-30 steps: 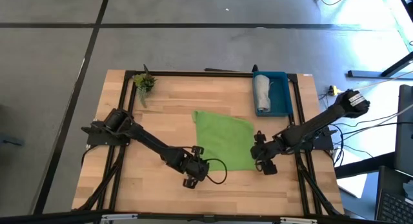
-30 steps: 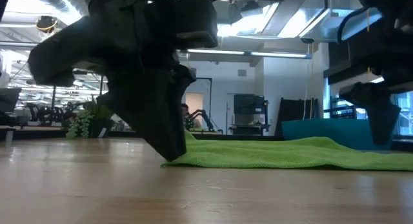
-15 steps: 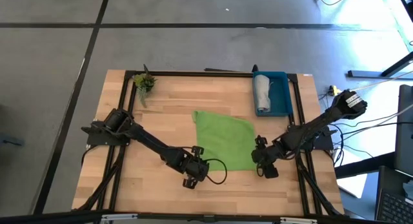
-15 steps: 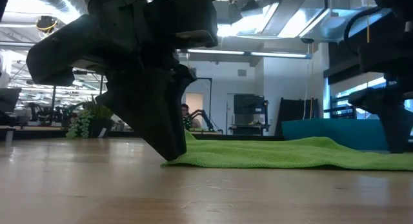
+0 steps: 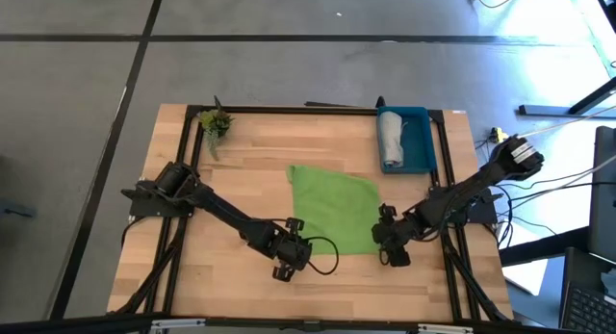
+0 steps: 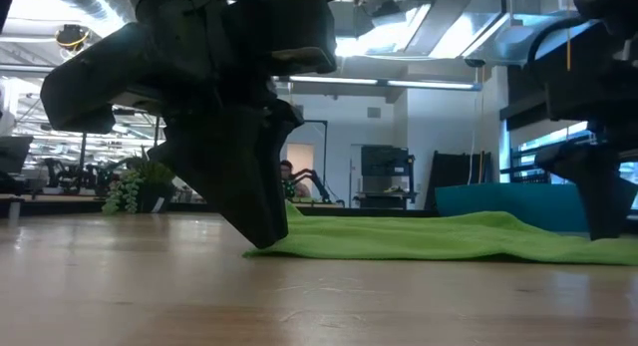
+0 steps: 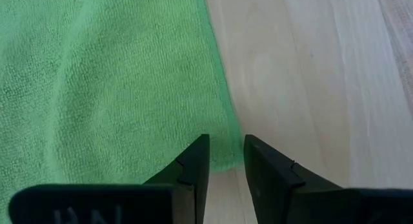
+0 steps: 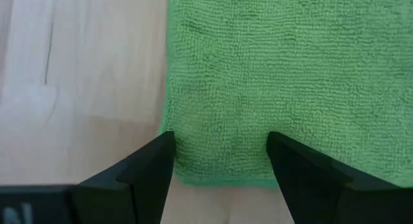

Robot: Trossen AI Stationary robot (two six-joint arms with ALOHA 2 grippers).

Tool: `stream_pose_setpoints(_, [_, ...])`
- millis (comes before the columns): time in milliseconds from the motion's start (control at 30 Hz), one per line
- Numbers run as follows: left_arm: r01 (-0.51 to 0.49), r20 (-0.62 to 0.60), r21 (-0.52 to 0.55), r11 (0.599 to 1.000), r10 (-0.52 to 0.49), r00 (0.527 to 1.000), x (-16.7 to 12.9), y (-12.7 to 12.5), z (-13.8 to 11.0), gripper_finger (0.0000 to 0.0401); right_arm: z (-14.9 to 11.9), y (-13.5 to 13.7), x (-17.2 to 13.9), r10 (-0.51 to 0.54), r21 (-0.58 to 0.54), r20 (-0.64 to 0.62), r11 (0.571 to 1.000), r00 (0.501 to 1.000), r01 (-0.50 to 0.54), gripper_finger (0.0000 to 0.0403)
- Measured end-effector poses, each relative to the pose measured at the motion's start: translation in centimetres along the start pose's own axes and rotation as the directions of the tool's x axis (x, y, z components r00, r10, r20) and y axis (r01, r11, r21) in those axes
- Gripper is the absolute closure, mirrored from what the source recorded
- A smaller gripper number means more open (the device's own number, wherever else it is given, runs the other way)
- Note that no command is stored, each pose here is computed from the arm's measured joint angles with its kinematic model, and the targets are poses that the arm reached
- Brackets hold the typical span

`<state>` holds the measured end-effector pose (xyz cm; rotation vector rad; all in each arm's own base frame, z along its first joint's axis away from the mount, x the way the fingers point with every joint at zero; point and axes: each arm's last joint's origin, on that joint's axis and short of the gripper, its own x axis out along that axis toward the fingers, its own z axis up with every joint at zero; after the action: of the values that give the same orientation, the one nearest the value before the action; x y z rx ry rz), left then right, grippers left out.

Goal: Roll microfiber towels into tight, uniform cylinder then place into a basket
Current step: Roll the green towel

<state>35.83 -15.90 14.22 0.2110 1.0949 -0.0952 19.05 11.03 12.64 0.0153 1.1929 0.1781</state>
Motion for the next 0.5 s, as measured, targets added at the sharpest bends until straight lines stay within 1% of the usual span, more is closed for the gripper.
stream_pose_setpoints(67, [0.0,0.0,0.0,1.0,0.0,1.0,0.0,0.0,0.0,0.0316,-0.02,0.16,0.27,-0.004,-0.007,-0.004,1.0,1.0,0.004,0.015])
stream_pose_setpoints(300, [0.0,0.0,-0.002,1.0,0.0,1.0,0.0,0.0,0.0,0.0316,-0.4,0.55,0.79,-0.081,-0.025,0.003,0.996,0.997,0.081,0.0156])
stream_pose_setpoints(400, [0.0,0.0,-0.008,1.0,0.0,1.0,0.0,0.0,0.0,0.0316,-0.44,0.56,0.91,-0.098,-0.006,0.005,0.995,0.995,0.098,0.0179])
stream_pose_setpoints(500, [0.0,0.0,-0.009,1.0,0.0,1.0,0.0,0.0,0.0,0.0316,-0.44,0.54,0.93,-0.107,0.013,0.01,0.994,0.994,0.107,0.0216])
